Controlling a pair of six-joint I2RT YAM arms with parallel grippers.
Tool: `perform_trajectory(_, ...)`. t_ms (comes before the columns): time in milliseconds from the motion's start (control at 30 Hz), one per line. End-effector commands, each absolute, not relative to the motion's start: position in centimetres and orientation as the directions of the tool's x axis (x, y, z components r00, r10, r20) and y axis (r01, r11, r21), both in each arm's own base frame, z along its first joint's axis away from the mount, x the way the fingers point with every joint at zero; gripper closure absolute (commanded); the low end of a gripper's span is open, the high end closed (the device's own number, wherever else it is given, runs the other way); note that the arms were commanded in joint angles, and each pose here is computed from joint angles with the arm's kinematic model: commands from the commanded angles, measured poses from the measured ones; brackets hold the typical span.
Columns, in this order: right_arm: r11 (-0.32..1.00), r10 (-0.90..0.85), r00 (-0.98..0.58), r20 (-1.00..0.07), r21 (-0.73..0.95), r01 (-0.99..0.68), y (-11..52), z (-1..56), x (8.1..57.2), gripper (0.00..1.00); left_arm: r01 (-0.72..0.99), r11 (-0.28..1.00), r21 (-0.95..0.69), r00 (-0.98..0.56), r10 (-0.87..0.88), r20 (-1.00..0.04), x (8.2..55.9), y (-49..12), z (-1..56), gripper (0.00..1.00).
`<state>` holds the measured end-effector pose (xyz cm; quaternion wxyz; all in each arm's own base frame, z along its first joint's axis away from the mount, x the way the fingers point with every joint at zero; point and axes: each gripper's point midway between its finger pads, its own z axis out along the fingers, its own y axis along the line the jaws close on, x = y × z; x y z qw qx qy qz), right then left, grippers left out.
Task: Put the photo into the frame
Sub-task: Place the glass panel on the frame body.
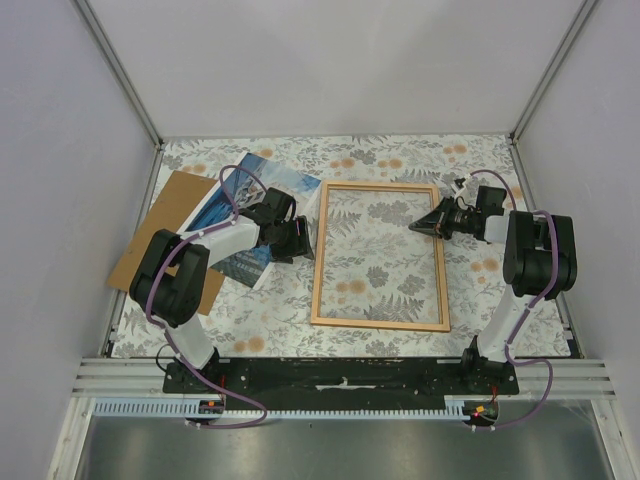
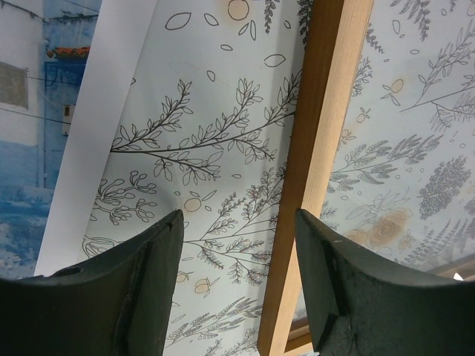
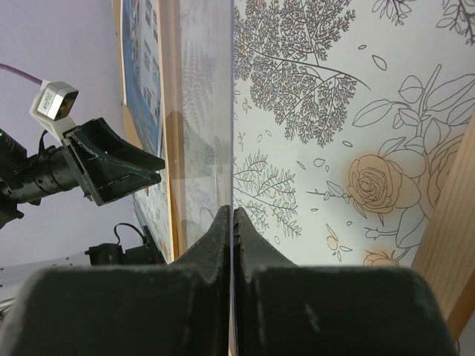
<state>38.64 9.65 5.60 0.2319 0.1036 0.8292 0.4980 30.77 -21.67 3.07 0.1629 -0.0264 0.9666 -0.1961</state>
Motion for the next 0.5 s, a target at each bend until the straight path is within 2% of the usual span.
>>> perform_trajectory(0,0.49,0.386,-0.853,-0.351,0.861,-0.133,9.36,7.35,39.66,1.0,0.01,0.917,-0.399,-0.937,-0.131,-0.325,31.37,-22.1,3.26,0.33)
perform_trajectory(467,0.473,0.392,-0.864,-0.316,0.875,-0.105,9.92,6.87,39.28,1.0,0.01,0.914,-0.406,-0.937,-0.132,-0.322,31.28,-22.48,3.27,0.33)
